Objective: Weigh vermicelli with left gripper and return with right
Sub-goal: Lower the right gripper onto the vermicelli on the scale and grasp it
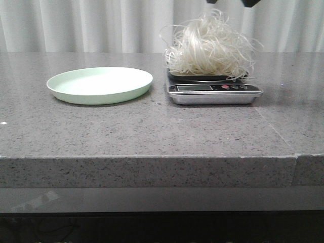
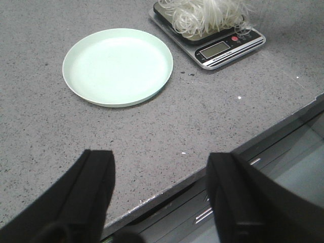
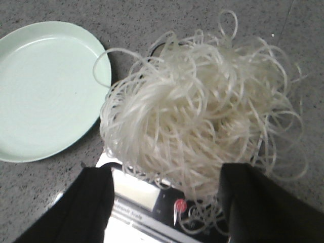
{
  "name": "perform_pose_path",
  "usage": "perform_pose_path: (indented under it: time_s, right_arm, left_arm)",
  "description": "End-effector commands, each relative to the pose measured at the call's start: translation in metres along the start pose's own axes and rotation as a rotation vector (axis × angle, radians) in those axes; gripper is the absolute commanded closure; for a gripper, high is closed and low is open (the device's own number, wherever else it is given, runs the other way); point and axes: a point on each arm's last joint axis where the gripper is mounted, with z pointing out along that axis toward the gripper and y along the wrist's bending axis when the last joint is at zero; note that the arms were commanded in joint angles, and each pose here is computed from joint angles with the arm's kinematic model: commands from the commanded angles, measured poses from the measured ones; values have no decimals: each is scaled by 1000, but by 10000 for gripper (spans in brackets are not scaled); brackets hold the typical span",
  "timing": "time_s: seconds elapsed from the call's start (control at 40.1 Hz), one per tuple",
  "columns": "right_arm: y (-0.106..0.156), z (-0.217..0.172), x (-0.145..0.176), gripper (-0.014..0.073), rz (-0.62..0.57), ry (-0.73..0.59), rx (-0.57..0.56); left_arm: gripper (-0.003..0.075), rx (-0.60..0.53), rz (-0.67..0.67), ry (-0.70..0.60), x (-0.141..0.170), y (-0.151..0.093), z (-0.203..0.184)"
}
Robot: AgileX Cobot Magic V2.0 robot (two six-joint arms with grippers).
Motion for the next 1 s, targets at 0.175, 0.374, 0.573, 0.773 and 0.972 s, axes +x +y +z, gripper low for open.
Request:
perform_pose_path:
  time_s: [0.175, 0.374, 0.573, 0.773, 0.972]
  right_arm:
    - [1, 13, -41, 39, -17, -107, -10]
    - [-1, 37, -54, 39, -30, -92, 0]
    - [-6, 61, -45, 51, -48, 33, 21]
    - [-8, 70, -38, 251, -54, 105, 31]
    - [-8, 69, -36, 428, -54, 120, 30]
  left_arm:
    - [239, 7, -15, -100, -13, -1, -6]
    - [239, 7, -15, -100, -13, -1, -6]
    - [239, 7, -15, -100, -13, -1, -6]
    - [239, 7, -15, -100, -13, -1, -6]
    - [239, 7, -15, -100, -13, -1, -6]
